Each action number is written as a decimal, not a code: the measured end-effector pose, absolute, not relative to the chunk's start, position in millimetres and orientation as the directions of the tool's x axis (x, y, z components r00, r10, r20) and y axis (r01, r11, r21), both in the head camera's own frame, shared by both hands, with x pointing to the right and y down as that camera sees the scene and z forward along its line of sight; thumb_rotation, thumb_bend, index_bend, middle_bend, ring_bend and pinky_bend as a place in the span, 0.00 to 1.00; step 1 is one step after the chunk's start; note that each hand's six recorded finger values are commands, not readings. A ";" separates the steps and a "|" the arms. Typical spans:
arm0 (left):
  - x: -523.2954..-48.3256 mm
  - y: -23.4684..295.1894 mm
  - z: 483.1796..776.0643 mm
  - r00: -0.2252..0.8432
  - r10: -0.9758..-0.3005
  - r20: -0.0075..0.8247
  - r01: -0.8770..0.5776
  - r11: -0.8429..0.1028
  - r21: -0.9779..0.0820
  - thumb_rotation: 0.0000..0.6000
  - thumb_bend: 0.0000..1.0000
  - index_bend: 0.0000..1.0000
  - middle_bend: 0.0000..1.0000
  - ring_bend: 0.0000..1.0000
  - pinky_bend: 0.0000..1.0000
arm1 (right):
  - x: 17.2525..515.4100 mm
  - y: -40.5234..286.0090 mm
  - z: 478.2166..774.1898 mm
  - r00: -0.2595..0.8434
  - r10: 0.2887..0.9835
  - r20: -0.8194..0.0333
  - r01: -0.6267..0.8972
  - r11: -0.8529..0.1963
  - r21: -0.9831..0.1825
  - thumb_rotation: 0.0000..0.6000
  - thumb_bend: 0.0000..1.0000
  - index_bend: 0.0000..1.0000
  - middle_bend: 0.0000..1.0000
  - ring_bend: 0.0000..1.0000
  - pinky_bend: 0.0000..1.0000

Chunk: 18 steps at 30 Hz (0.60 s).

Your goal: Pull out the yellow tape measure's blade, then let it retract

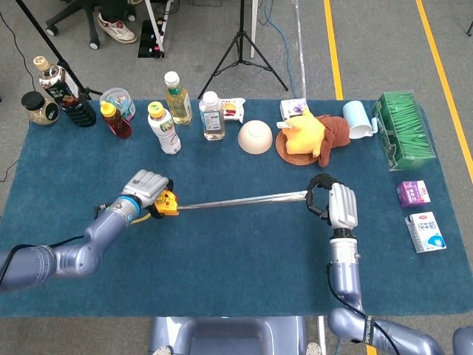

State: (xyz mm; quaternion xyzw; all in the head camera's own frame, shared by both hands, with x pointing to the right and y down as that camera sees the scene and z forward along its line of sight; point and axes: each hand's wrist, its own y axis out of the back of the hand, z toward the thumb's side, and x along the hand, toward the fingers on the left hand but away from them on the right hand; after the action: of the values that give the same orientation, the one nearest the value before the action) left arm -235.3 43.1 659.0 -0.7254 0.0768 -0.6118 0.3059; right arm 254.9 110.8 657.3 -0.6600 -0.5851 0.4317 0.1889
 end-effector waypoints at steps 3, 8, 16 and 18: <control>-237.5 40.4 658.8 0.236 -0.478 0.846 0.274 -0.803 -0.530 0.97 0.33 0.63 0.48 0.42 0.48 | 256.6 110.2 657.6 -0.062 0.935 -0.349 0.609 -0.241 -0.755 0.91 0.62 0.57 0.40 0.42 0.35; -241.3 39.9 660.4 0.224 -0.465 0.857 0.289 -0.808 -0.514 0.97 0.33 0.63 0.48 0.42 0.48 | 260.1 109.5 657.8 -0.070 0.935 -0.348 0.608 -0.237 -0.758 0.91 0.62 0.57 0.40 0.42 0.35; -245.7 38.9 661.8 0.210 -0.453 0.866 0.290 -0.818 -0.498 0.97 0.33 0.63 0.48 0.42 0.48 | 263.7 109.0 657.6 -0.076 0.935 -0.347 0.605 -0.233 -0.761 0.91 0.63 0.57 0.40 0.42 0.35; -245.8 38.2 661.6 0.210 -0.453 0.866 0.287 -0.818 -0.498 0.98 0.33 0.63 0.48 0.42 0.48 | 263.6 109.0 657.6 -0.075 0.935 -0.347 0.606 -0.234 -0.760 0.91 0.63 0.57 0.40 0.42 0.35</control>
State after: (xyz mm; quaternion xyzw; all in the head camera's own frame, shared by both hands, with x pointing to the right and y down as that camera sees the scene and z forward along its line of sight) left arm -245.8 38.2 661.6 -0.7195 0.0579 -0.6258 0.2957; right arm 263.6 109.0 657.6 -0.6535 -0.5894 0.4358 0.1885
